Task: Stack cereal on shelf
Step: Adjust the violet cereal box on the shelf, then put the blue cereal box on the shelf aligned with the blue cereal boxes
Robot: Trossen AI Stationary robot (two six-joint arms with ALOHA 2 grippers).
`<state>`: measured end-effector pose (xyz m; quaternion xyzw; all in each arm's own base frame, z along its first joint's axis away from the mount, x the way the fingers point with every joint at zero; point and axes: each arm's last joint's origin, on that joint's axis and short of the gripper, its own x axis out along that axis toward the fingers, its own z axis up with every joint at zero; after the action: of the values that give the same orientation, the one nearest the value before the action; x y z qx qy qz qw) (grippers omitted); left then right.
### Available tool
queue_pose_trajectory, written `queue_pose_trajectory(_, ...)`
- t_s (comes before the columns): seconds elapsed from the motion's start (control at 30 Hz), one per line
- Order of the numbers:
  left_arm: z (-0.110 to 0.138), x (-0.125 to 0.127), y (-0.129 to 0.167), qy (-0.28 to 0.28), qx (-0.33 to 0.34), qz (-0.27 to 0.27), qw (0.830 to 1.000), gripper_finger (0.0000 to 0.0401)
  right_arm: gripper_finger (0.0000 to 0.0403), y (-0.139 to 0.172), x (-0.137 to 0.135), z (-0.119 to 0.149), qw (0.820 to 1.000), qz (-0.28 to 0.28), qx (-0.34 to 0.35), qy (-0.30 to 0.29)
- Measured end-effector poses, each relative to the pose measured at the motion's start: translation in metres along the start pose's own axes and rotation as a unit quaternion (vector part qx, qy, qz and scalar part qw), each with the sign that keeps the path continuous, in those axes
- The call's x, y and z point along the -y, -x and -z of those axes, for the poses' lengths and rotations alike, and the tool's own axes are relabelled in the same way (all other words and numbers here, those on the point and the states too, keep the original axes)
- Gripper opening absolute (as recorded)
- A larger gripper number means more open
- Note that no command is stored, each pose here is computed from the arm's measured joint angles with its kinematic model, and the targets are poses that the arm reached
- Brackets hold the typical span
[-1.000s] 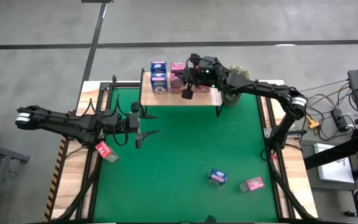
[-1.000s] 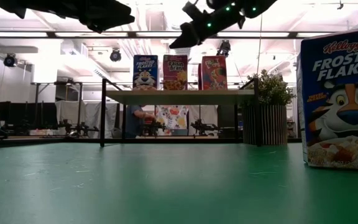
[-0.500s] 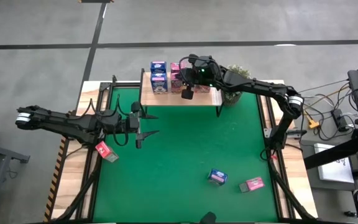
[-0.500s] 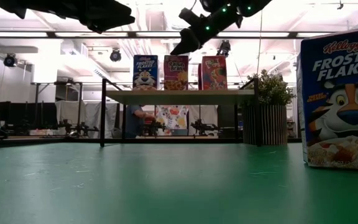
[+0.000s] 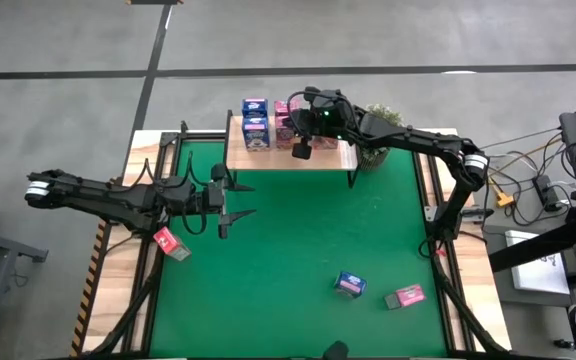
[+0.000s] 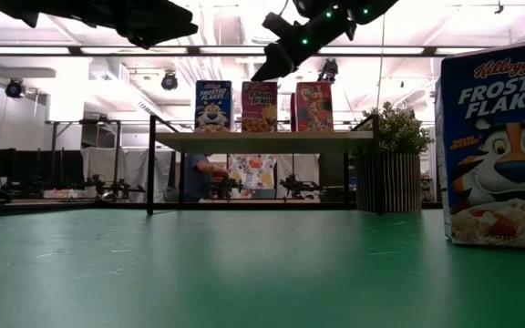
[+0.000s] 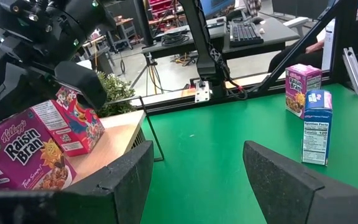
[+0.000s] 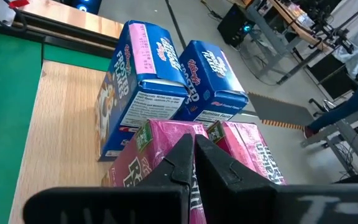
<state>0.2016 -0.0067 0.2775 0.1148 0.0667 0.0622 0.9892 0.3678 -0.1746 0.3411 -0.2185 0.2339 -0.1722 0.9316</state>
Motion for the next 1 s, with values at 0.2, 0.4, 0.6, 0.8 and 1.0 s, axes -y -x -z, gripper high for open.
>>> queue_pose_trajectory(0.2,0.0,0.0,0.0,0.0,0.0,0.0,1.0,0.0232,0.0009,0.001,-0.001,-0.001,1.0,0.0,0.003,0.001)
queue_pose_trajectory(0.4,0.0,0.0,0.0,0.0,0.0,0.0,1.0,0.0232,0.0009,0.013,-0.001,-0.013,1.0,0.006,0.027,0.0)
queue_pose_trajectory(0.6,0.0,0.0,0.0,0.014,0.0,0.0,1.0,0.0232,0.0009,0.042,-0.008,-0.036,0.998,-0.003,0.062,-0.002)
queue_pose_trajectory(0.8,0.0,0.0,0.0,0.036,0.0,0.001,0.999,0.0232,0.0009,0.086,-0.033,-0.057,0.991,-0.103,0.076,-0.042)
queue_pose_trajectory(1.0,-0.001,0.003,0.0,0.051,0.001,0.008,0.999,0.0232,0.0009,0.121,-0.073,-0.062,0.969,-0.226,0.019,-0.098)
